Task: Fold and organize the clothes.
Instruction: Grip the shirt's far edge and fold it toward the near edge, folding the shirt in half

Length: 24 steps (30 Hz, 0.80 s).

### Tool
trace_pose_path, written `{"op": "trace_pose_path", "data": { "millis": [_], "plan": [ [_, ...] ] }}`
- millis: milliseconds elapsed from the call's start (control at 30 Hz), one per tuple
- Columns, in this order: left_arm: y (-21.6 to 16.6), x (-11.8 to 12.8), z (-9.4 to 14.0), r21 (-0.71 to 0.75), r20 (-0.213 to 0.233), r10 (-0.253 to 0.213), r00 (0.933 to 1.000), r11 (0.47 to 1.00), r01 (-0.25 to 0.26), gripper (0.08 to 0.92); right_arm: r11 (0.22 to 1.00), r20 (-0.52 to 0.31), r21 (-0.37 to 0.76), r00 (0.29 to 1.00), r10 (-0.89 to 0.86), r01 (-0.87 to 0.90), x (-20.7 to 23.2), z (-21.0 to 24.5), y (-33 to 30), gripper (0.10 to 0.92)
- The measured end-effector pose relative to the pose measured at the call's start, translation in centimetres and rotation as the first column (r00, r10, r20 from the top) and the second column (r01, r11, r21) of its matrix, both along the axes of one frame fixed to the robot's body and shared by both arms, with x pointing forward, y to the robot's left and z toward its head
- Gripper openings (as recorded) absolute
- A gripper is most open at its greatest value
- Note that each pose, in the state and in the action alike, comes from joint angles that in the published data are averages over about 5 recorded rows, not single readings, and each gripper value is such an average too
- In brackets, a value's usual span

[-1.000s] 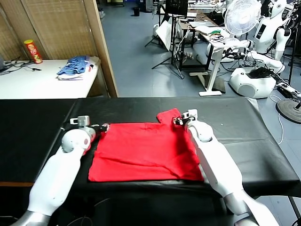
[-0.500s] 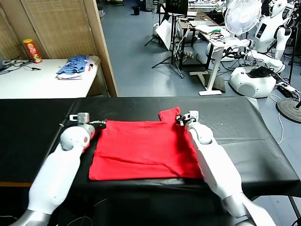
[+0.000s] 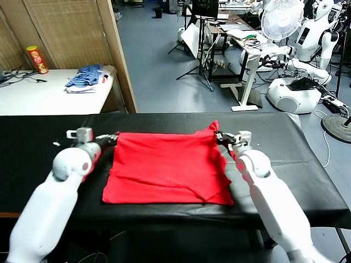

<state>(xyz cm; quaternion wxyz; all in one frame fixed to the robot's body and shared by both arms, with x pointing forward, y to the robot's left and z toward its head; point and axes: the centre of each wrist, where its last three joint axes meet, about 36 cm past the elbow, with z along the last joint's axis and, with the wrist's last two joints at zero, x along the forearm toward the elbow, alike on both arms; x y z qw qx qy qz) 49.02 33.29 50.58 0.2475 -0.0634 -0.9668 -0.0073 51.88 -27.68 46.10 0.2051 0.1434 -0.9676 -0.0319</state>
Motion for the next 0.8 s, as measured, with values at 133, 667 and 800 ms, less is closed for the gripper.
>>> {"op": "trace_pose_path", "data": {
  "millis": [133, 667, 800],
  "plan": [
    [0.0, -2.4, -0.1, 0.035, -0.006, -0.018, 0.9998, 0.999, 0.019, 0.126, 0.999, -0.032, -0.04, 0.999, 0.014, -0.015, -2.3, 0.7, -0.2, 0.183],
    [-0.5, -7.5, -2.2, 0.098, -0.058, -0.032, 0.9978, 0.994, 0.038, 0.126, 0.995, -0.092, -0.086, 0.995, 0.048, -0.056, -9.2, 1.1, 0.4, 0.184],
    [-0.8, -7.8, -2.5, 0.094, -0.063, -0.036, 0.9974, 0.995, 0.042, 0.126, 0.994, -0.041, -0.101, 0.999, 0.035, -0.039, -8.8, 0.0, 0.7, 0.22]
  ]
}}
